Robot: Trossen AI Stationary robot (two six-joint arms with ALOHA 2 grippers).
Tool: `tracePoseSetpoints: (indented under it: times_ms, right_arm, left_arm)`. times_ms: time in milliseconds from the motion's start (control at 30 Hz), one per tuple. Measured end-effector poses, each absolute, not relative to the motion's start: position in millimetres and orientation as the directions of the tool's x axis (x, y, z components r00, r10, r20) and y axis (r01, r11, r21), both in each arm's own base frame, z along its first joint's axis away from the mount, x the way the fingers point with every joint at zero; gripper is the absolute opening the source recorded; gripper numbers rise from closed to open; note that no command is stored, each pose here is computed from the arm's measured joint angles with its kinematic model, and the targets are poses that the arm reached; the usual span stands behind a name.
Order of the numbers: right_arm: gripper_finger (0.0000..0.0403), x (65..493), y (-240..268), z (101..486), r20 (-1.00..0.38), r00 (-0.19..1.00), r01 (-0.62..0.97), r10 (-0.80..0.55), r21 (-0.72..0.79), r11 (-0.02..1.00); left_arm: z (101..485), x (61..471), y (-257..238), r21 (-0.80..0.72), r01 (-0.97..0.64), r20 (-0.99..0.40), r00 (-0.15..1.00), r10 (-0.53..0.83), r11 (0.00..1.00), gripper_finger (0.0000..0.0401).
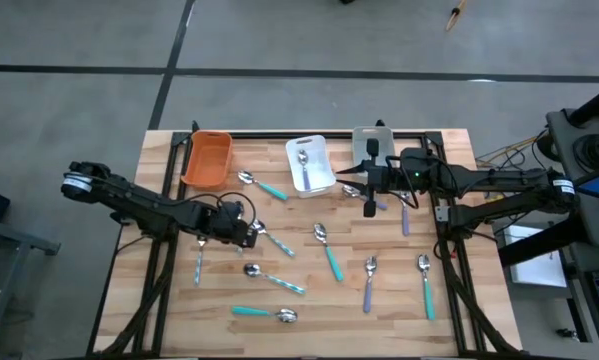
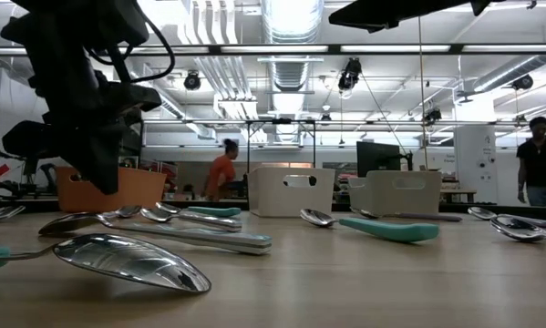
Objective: Sort silverware by color (type)
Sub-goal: Put the blue patterned spoon into the orange bin
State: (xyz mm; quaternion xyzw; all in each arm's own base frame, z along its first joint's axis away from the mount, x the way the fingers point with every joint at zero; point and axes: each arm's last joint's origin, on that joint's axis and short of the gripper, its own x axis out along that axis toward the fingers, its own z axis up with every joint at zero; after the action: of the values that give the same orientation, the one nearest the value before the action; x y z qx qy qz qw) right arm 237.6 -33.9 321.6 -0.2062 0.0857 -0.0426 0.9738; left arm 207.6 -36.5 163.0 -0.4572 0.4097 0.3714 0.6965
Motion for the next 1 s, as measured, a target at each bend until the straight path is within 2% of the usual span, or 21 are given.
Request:
tracePoseSetpoints:
  times_ms: [600, 1000]
  right_arm:
    - [0.0068, 237.6, -33.9, 321.6, -0.149, 0.982, 0.047, -0.118, -0.410, 0.911]
    - [0.0068, 237.7, -33.9, 321.7, -0.149, 0.982, 0.046, -0.119, -0.416, 0.908]
  left_arm:
    - [162.3, 204.5, -28.4, -0.268, -0.912, -0.889, 0.358, 0.285, 0.310, 0.0000]
    - [161.8, 203.2, -28.0, -0.256, -0.917, -0.891, 0.346, 0.293, 0.305, 0.0000]
